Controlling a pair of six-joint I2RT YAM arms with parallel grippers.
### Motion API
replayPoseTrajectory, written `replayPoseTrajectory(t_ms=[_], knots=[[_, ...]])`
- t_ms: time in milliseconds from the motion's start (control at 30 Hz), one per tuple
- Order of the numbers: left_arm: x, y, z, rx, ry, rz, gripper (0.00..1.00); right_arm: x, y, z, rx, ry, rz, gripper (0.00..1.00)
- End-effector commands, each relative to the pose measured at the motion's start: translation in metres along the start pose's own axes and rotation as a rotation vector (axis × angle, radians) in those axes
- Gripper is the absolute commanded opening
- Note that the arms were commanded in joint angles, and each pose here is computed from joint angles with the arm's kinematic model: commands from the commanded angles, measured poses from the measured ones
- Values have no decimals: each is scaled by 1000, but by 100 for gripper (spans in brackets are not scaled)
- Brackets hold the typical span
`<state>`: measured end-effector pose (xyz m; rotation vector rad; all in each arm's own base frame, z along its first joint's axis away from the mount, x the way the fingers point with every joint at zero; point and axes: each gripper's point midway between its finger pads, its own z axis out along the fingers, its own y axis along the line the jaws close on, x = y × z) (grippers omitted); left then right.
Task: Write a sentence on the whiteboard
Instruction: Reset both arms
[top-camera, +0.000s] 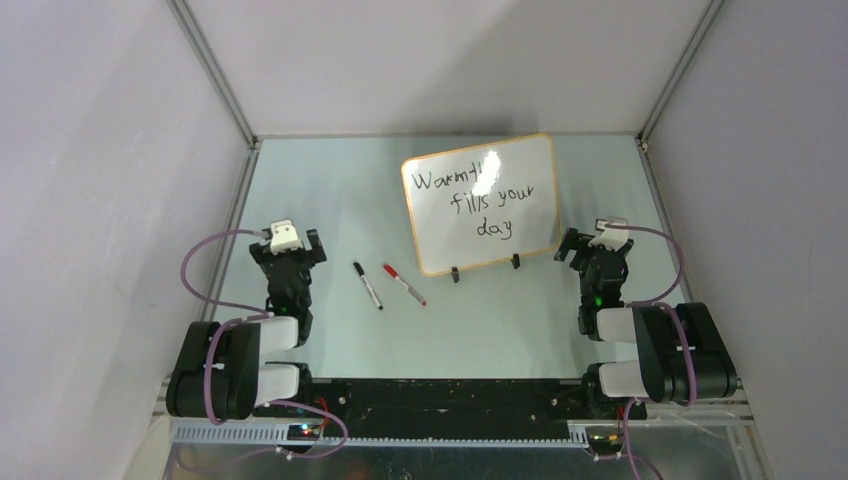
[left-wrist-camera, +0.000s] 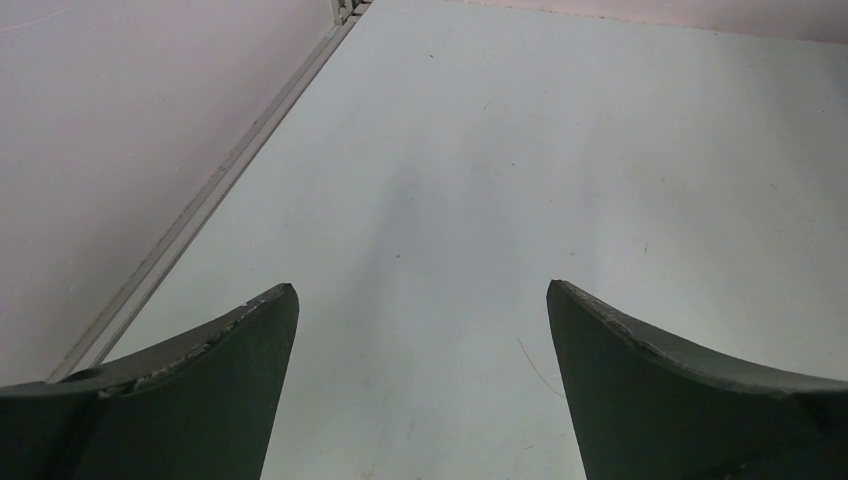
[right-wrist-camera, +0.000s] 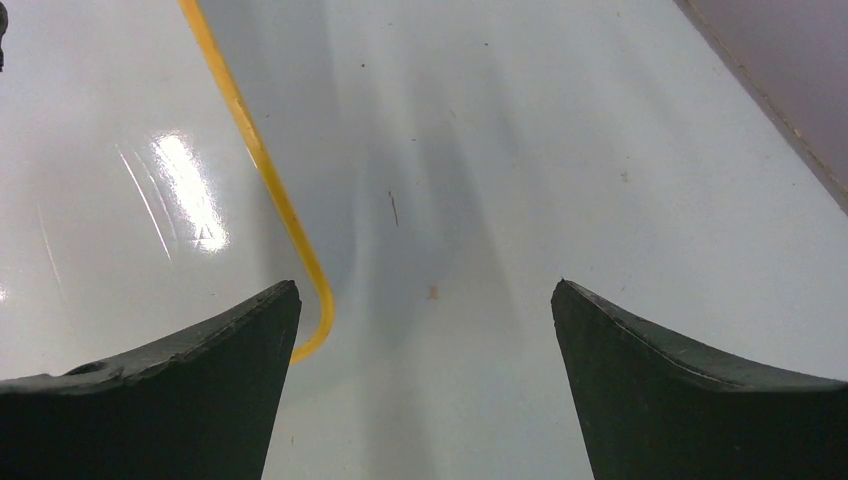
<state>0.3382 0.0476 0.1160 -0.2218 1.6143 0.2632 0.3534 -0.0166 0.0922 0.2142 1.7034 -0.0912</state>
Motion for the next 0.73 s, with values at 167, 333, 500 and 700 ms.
replayPoseTrajectory(t_ms=[167,333,500,700], knots=[[-21,1,8,-12,-64,-30,99,-16,0,6,10,-51,19,100],[-22,1,8,-10,-66,-31,99,-17,0,6,9,-53,19,100],[-22,0,9,-7,-61,-29,99,-17,1,6,8,-53,19,100],[-19,-2,12,22,-43,-23,99,-18,0,6,10,-54,19,100]])
